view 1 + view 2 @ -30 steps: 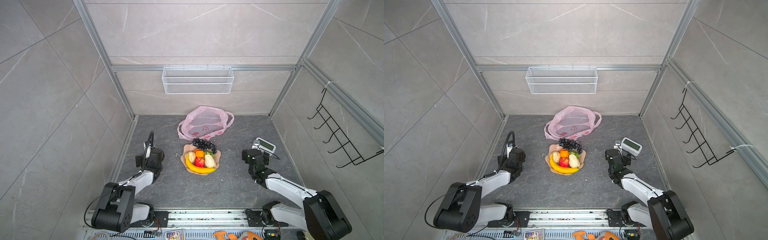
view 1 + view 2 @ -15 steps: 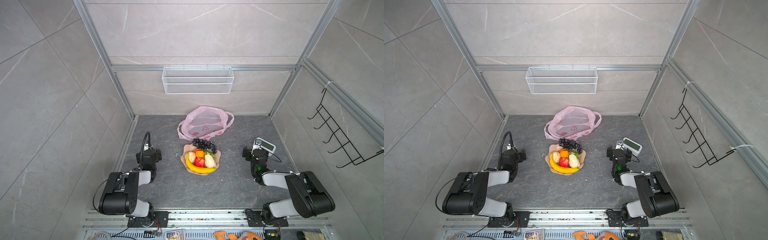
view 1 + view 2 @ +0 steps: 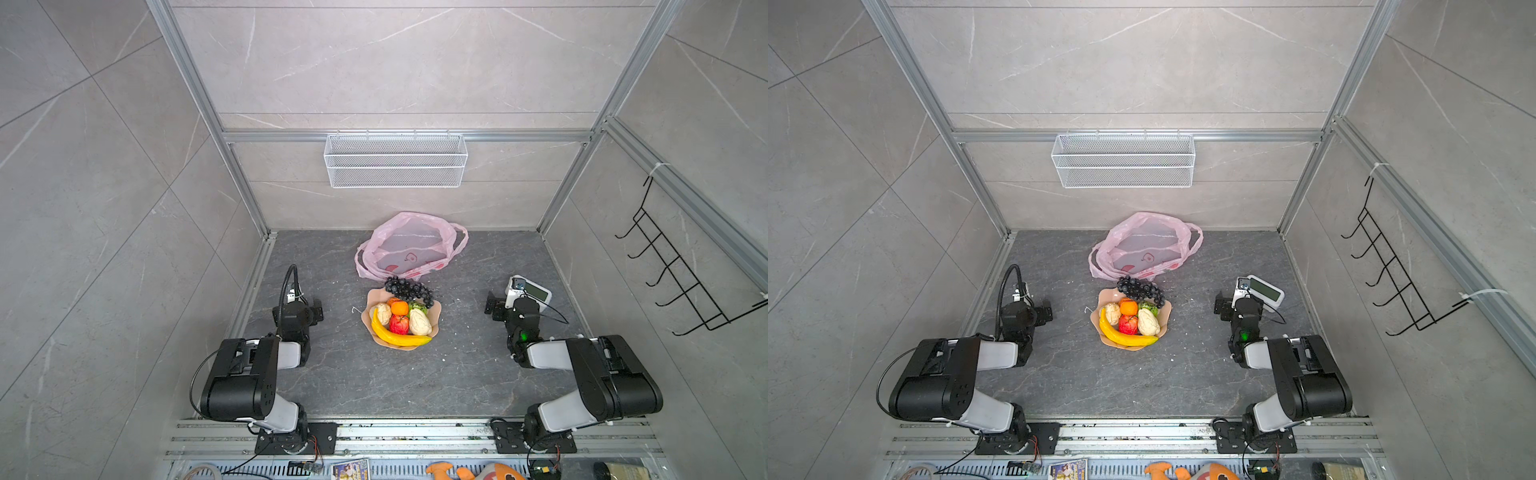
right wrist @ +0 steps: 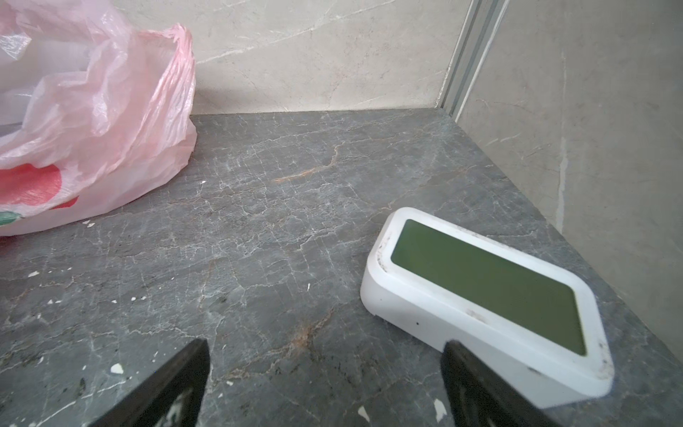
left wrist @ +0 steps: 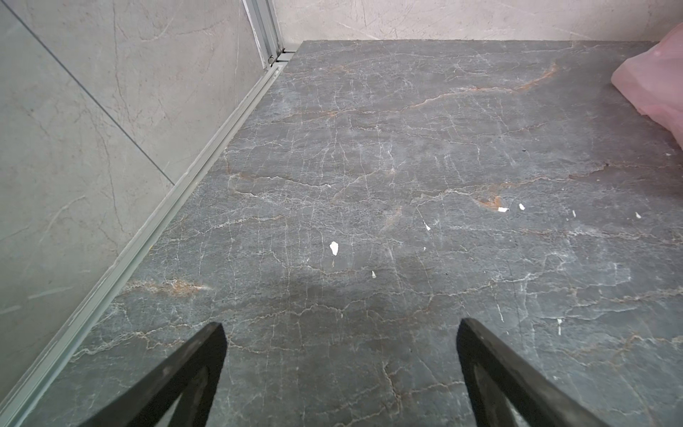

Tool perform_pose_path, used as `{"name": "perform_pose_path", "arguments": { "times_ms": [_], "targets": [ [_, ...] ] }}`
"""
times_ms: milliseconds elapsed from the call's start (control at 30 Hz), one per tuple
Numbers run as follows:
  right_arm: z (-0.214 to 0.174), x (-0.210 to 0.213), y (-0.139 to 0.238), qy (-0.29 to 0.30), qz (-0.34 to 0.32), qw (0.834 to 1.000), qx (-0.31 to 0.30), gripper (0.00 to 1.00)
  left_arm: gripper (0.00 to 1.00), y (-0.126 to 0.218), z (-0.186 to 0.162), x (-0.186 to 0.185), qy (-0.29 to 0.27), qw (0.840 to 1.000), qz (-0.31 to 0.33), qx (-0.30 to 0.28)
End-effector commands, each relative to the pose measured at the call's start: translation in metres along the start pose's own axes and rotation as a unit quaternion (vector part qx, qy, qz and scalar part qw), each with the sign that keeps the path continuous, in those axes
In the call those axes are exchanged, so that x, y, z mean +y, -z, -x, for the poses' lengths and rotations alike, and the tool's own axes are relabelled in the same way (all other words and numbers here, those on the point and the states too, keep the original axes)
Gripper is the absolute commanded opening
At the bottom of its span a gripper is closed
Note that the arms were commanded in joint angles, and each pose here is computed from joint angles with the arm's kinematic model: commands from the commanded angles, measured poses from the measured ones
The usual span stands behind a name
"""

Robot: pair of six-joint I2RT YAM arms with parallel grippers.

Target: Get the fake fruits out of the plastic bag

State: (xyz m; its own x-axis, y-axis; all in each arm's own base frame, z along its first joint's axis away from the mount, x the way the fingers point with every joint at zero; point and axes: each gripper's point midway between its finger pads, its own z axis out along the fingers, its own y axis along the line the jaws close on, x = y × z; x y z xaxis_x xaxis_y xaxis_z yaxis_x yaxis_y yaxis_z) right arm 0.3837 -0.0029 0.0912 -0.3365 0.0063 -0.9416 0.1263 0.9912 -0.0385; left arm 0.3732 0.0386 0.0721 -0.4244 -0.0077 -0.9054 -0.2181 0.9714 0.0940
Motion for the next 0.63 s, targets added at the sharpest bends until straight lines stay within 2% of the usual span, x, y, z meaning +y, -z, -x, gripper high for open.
{"name": "perform_pose_path", "arguments": {
  "times_ms": [0, 600],
  "targets": [
    [0.0064, 0.0024, -0.0003, -0.011, 0.008, 1.000, -0.012, 1.00, 1.00, 0.0010, 0.0194, 0.0008, 0.017, 0.999, -0.003, -0.036],
    [0.0060, 0.0020, -0.0005, -0.011, 0.010, 1.000, -0.010, 1.00, 1.00, 0.0012, 0.0183, 0.0008, 0.018, 0.999, -0.003, -0.034]
  ]
}}
